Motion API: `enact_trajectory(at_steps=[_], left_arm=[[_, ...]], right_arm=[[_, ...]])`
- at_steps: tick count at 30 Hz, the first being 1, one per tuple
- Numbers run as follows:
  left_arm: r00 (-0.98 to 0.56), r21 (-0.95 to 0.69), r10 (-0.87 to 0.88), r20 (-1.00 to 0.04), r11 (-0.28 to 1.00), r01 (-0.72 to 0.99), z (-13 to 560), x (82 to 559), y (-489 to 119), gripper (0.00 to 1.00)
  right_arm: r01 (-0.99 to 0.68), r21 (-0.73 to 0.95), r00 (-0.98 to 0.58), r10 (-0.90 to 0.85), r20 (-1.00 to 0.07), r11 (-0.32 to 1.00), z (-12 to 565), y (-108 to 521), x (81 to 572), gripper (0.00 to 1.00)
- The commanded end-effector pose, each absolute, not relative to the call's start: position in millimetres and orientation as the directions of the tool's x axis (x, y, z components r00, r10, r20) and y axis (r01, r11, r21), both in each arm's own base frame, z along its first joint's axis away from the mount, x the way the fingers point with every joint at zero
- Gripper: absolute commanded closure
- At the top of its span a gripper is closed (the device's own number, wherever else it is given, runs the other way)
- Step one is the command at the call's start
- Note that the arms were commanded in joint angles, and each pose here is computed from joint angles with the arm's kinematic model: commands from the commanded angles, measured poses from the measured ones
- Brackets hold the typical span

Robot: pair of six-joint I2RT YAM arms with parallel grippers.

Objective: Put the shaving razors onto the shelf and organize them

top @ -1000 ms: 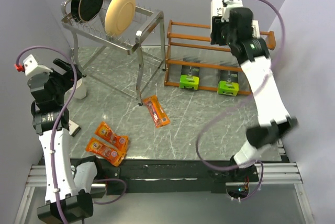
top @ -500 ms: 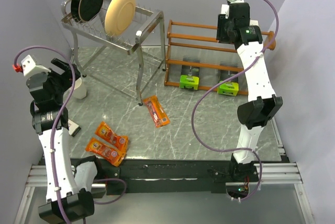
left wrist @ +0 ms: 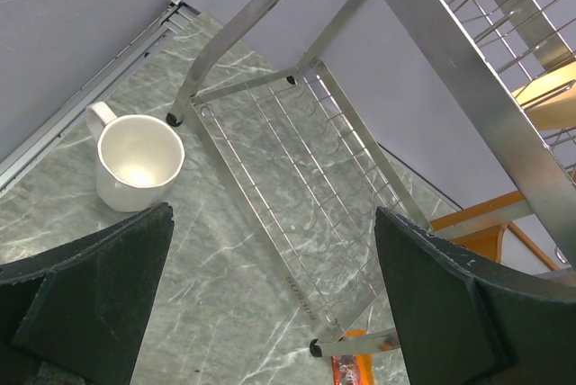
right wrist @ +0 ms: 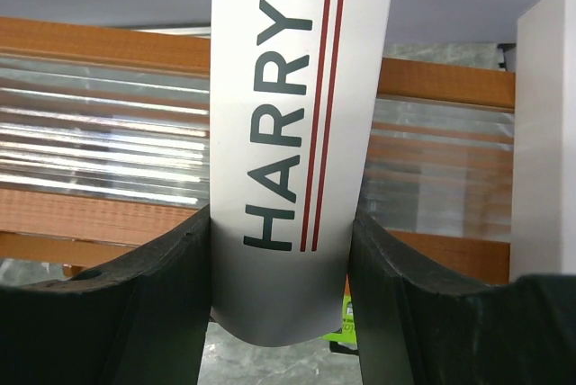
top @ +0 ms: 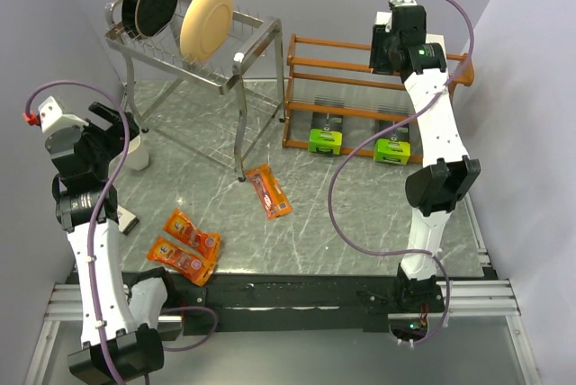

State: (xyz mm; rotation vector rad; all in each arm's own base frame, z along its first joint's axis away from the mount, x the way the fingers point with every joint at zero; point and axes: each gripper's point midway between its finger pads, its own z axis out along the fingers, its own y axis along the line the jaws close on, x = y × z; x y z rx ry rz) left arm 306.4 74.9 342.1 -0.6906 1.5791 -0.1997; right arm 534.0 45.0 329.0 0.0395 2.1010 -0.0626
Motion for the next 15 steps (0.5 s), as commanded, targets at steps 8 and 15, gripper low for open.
enact_trajectory(at_steps=[8,15], left_arm=[[0.048,-0.516,-0.524,-0.85,0.811,-0.275,350,301,74,0.01],[-0.048,-0.408,-0.467,-0.883,0.814,-0.414,323,297,95,0.01]], right_arm=[[0.015,0.037,-0.458,0.04,-0.888,0.999,344,57,543,0.42],[0.007,0.076,-0.386,0.073,-0.92,0.997,386,58,522,0.0]])
